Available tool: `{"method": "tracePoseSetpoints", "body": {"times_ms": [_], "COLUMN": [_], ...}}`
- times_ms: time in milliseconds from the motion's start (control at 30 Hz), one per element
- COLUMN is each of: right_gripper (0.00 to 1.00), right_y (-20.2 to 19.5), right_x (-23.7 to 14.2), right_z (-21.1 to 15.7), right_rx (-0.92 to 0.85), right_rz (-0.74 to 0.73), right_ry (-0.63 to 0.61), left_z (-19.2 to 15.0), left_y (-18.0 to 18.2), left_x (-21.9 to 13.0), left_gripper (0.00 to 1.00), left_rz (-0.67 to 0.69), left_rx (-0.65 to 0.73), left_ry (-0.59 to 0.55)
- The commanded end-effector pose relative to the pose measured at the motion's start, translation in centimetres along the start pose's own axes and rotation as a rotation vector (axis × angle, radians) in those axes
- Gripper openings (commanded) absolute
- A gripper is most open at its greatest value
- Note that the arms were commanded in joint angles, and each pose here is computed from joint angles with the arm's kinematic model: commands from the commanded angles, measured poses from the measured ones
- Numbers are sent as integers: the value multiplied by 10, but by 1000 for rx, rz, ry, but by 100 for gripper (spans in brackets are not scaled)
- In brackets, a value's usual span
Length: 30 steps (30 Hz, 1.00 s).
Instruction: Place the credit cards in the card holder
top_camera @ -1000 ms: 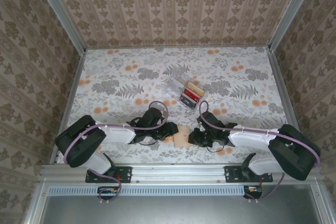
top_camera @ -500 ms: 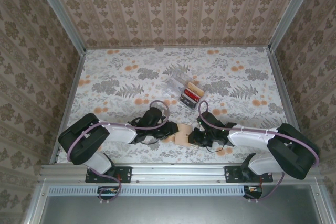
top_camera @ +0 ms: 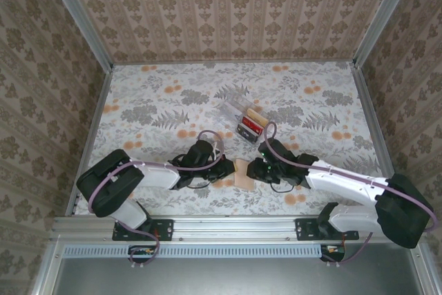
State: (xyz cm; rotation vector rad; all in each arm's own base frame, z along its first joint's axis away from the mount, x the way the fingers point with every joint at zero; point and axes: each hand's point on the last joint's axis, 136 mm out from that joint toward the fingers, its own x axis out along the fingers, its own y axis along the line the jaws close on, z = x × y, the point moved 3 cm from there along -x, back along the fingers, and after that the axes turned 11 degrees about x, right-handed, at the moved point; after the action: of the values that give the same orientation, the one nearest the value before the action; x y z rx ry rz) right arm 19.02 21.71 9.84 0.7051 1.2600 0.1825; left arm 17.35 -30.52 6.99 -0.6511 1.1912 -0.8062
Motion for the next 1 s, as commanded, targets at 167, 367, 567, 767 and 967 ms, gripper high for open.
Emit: {"method": "tracePoseSetpoints", "body": {"times_ms": [167, 367, 567, 767, 967], "right_gripper": [32, 34, 25, 14, 12], "right_y": [2, -15, -36, -39, -44], "right_x": [22, 43, 41, 30, 18], "right_z": [2, -5, -8, 2, 14], "right_rx": [-84, -130, -223, -215, -140], "right_rz": [-132, -284, -517, -543, -475], "right_ry": [-13, -4, -48, -111, -125], "left_z": [4, 5, 6, 4, 0], "left_y": [-11, -12, -9, 2, 15], "left_x": [-4, -5, -7, -15, -24], "left_gripper": [0, 0, 0, 0, 0], "left_rz": [-44, -47, -41, -7, 37], "left_rx": [42, 43, 35, 14, 5], "left_ry": [-20, -23, -31, -44, -45]}}
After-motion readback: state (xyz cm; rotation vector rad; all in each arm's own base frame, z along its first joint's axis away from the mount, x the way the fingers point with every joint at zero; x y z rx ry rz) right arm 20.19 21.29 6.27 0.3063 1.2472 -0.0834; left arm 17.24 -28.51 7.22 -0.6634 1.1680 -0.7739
